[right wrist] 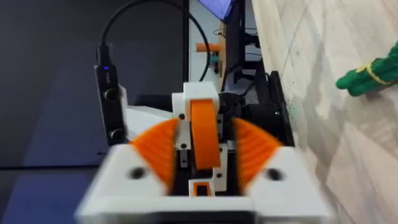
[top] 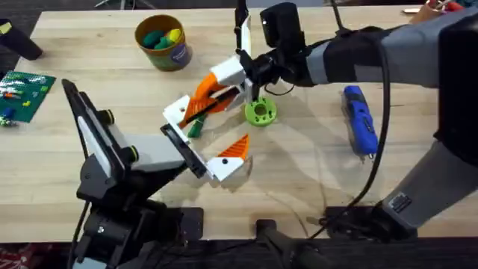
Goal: Pick up the gripper from the table and insert it into the empty holder that is missing its gripper. Then pick up a screw, insert it into the mounting hole, and use the screwdriver to tighten it. Finally, clean up the table by picking up the vegetable and placing it into the bucket.
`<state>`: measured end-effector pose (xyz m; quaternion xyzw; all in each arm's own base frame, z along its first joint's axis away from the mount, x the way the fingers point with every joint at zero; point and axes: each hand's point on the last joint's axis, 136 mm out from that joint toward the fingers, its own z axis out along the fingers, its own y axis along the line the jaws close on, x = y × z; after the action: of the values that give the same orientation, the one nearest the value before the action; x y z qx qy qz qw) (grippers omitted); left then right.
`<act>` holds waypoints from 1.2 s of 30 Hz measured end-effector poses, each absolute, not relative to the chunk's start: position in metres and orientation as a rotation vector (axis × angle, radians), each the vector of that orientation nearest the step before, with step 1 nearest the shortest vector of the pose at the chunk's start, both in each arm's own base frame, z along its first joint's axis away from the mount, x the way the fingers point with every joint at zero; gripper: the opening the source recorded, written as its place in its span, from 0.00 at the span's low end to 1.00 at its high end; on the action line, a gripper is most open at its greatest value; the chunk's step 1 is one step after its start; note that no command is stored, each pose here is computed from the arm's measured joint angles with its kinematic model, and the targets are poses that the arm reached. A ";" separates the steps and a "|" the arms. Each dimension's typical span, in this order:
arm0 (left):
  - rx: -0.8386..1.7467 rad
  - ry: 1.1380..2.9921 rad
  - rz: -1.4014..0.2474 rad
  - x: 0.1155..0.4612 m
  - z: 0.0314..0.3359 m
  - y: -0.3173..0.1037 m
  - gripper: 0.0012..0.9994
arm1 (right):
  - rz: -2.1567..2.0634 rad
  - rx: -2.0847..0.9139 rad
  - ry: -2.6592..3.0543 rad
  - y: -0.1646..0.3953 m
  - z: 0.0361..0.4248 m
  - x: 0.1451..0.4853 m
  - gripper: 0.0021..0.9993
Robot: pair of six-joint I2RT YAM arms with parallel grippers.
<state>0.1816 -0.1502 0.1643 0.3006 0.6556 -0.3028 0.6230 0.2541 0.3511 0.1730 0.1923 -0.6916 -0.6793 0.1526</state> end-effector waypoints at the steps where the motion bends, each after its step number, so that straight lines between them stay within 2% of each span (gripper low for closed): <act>1: 0.696 1.504 -0.701 0.181 0.164 -0.151 0.99 | -1.946 0.555 -1.983 0.352 0.173 0.253 0.57; 3: 0.703 1.502 -0.709 0.179 0.164 -0.152 0.99 | -1.941 0.561 -1.982 0.355 0.172 0.250 0.86; 4: 0.706 1.501 -0.711 0.179 0.164 -0.153 0.99 | -1.940 0.564 -1.982 0.356 0.172 0.249 0.96; 5: 0.707 1.500 -0.712 0.179 0.164 -0.153 0.99 | -1.938 0.564 -1.983 0.357 0.172 0.249 0.99; 17: 0.708 1.500 -0.713 0.179 0.164 -0.153 0.99 | -1.959 0.582 -1.995 0.356 0.174 0.253 0.99; 28: 0.708 1.500 -0.713 0.178 0.164 -0.153 0.99 | -2.127 0.634 -2.098 0.324 0.187 0.303 0.99; 36: 0.708 1.500 -0.713 0.179 0.164 -0.153 0.99 | -2.296 0.818 -2.227 0.303 0.229 0.326 0.99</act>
<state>0.1785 -0.1529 0.1643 0.3078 0.6522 -0.3101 0.6195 0.3260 0.3032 0.2294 0.2469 -0.6723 -0.6932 -0.0801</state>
